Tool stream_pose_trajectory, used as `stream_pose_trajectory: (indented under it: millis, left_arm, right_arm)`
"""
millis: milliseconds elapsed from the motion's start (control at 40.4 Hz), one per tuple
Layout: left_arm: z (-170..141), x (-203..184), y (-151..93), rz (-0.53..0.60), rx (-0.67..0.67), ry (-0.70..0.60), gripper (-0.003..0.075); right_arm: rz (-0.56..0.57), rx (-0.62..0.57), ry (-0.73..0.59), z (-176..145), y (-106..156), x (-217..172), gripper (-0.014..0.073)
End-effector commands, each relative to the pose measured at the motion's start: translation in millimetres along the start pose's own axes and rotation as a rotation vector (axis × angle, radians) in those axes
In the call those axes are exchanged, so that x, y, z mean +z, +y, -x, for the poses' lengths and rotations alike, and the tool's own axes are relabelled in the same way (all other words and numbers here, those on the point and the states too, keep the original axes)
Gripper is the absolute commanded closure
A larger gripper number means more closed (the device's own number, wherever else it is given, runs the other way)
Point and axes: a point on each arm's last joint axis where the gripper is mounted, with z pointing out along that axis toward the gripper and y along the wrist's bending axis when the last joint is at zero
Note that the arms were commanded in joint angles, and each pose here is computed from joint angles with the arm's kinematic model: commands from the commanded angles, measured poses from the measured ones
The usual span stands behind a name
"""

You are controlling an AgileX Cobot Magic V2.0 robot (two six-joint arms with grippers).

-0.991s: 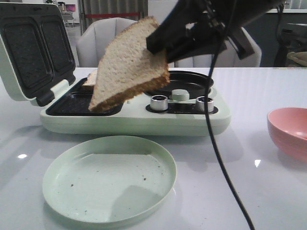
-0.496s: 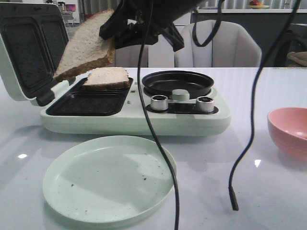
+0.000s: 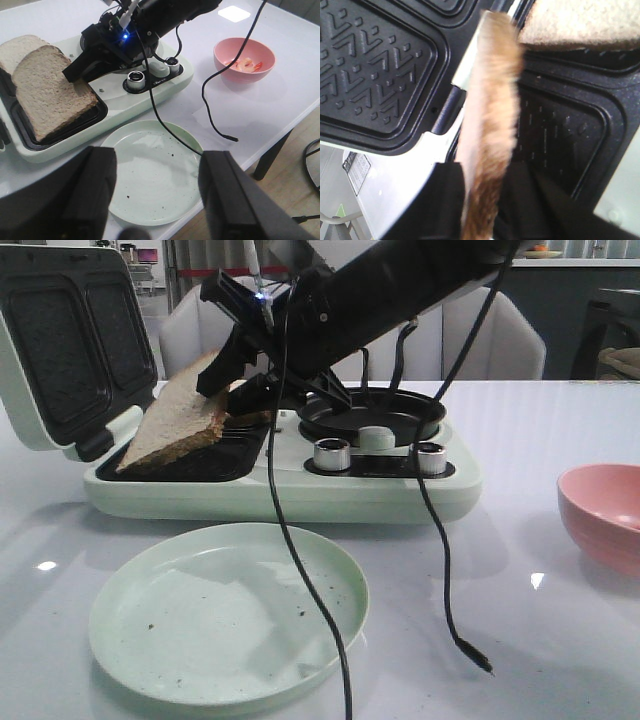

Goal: Make breakfast with bread and shrimp
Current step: 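Lower the slice onto the first slice, open the right gripper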

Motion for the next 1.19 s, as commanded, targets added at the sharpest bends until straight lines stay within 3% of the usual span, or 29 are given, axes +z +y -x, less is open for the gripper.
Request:
stream_pose_trajectory:
  millis: [0, 347, 471, 619, 966, 1164]
  left_arm:
    - [15, -6, -3, -0.024, 0.002, -0.113, 0.0284]
    - [15, -6, -3, -0.024, 0.002, -0.113, 0.0284]
    - [15, -6, -3, -0.024, 0.002, -0.113, 0.0284]
    - [15, -6, -3, -0.024, 0.002, -0.113, 0.0284]
    - [15, -6, -3, -0.024, 0.002, -0.113, 0.0284]
    - [15, -6, -3, -0.024, 0.002, -0.113, 0.0284]
  right_arm:
    - [0.068, -0.030, -0.082, 23, 29, -23, 0.0087]
    - [0.085, -0.040, -0.067, 26, 26, -30, 0.0068]
    - [0.053, -0.119, -0.068, 30, 29, -41, 0.0068]
    - [0.003, -0.232, -0.087, 38, 51, -71, 0.0068]
    - [-0.403, -0.427, -0.046, 30, 84, -178, 0.0068]
    - [-0.487, -0.449, -0.059, -9, 89, -227, 0.0068]
